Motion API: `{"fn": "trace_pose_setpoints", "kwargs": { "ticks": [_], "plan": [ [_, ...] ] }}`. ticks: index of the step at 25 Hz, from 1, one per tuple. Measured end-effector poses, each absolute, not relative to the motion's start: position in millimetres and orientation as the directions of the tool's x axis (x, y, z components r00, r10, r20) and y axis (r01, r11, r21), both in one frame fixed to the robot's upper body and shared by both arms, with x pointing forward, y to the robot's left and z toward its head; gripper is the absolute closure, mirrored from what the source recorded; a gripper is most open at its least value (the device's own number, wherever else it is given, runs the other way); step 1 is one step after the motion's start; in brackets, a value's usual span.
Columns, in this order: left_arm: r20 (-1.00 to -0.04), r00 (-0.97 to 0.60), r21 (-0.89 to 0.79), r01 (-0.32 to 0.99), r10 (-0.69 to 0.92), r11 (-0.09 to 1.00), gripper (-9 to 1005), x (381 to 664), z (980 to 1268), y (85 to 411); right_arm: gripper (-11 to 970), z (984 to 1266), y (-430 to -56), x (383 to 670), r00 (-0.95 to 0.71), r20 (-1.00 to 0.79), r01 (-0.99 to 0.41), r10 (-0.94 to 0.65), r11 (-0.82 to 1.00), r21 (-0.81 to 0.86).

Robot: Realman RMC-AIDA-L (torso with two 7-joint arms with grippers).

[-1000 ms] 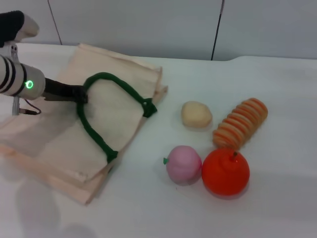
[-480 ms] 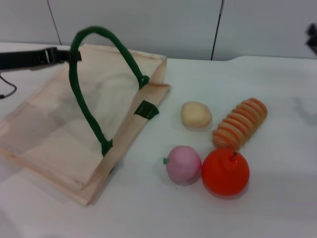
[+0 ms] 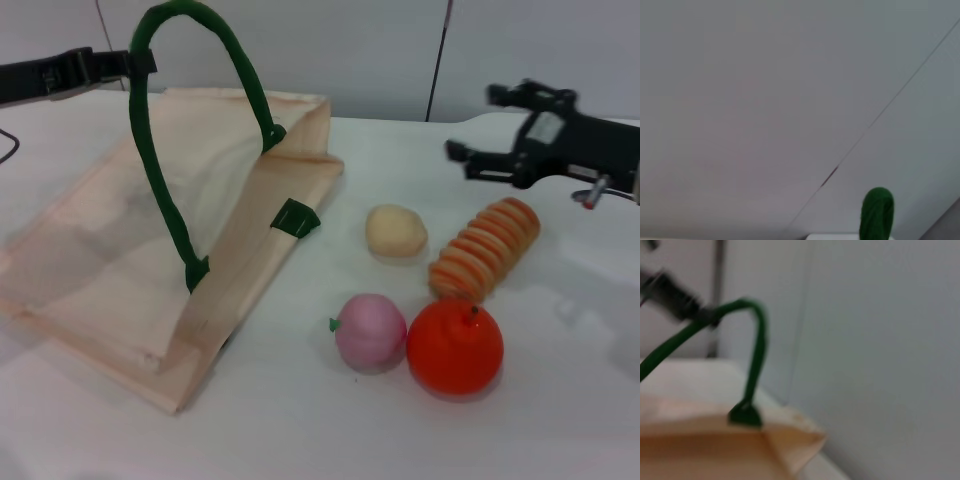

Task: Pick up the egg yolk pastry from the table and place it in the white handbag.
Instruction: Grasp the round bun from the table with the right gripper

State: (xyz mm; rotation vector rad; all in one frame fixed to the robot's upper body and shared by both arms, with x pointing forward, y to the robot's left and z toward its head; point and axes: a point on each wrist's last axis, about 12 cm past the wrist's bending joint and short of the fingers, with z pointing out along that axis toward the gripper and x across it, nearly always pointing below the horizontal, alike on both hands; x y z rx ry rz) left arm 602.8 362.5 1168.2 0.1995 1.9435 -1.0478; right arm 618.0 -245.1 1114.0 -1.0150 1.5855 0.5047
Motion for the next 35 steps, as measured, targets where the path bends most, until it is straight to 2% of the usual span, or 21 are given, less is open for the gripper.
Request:
{"fn": "trace_pose_setpoints", "kwargs": {
  "ticks": [6, 16, 35],
  "plan": [
    [-0.794, -0.544, -0.585, 0.561, -0.272, 0.586, 873, 602.8, 1179.3, 360.9, 156, 1126.1, -210.5, 623.9, 0.018, -0.857, -0.893, -0.516, 0.377, -0.245],
    [-0.803, -0.522, -0.58, 0.575, -0.287, 0.577, 873, 602.1, 1183.2, 363.2, 161, 1106.9, -165.2, 635.6, 0.021, -0.748, -0.926, -0.664, 0.268, -0.265],
    [-0.803, -0.518, -0.586, 0.591, -0.297, 0.554, 873, 605.6, 1185.5, 357.7, 170, 1086.5, -148.3, 643.6, 0.017, -0.627, -0.925, -0.779, 0.225, -0.305]
  ]
}}
